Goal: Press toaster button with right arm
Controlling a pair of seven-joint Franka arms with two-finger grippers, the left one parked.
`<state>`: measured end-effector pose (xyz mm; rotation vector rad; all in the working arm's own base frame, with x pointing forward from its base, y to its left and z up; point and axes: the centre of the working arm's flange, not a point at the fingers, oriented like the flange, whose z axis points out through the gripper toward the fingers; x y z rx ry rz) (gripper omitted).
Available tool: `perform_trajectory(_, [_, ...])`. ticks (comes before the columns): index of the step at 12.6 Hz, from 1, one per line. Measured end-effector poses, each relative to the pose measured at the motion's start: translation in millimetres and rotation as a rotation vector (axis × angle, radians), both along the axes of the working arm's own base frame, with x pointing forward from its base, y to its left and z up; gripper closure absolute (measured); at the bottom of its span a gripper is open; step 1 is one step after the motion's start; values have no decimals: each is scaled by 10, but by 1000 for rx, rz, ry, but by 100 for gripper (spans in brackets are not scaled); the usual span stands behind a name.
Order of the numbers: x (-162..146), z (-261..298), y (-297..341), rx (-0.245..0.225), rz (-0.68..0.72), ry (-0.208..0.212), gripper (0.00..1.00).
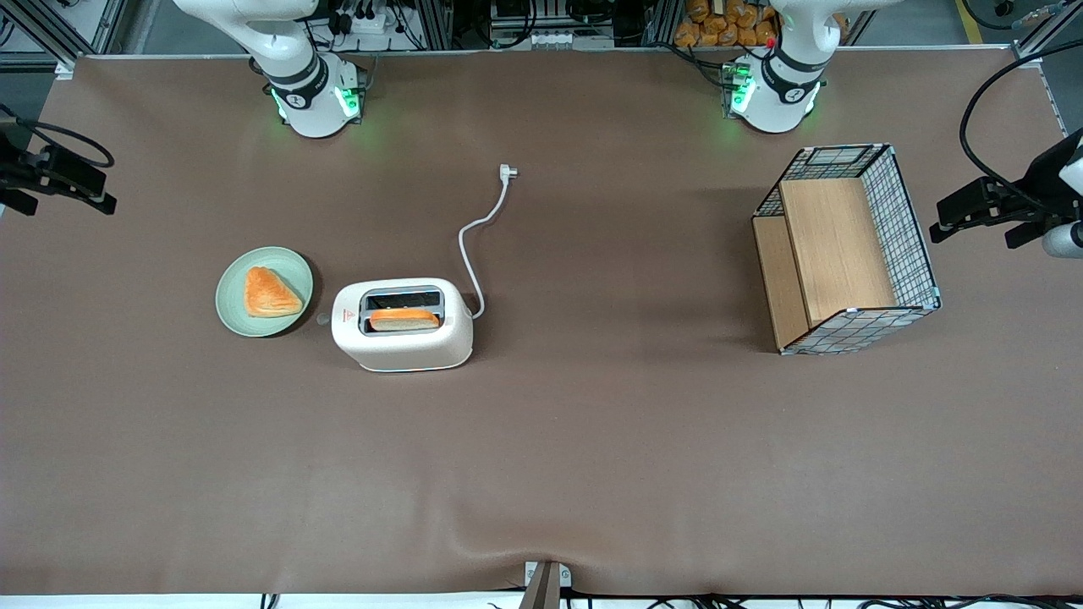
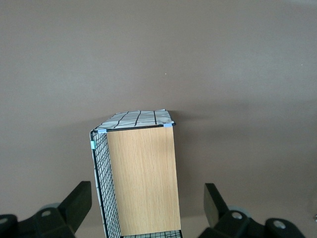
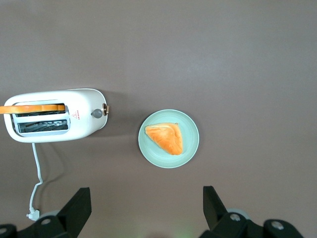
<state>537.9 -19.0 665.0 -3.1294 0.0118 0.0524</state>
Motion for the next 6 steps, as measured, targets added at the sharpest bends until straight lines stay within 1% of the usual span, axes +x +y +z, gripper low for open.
perform_trajectory(2, [-24, 22, -35, -9, -6, -5, 0])
perform_trajectory(6, [-17, 20, -43, -13, -7, -11, 0])
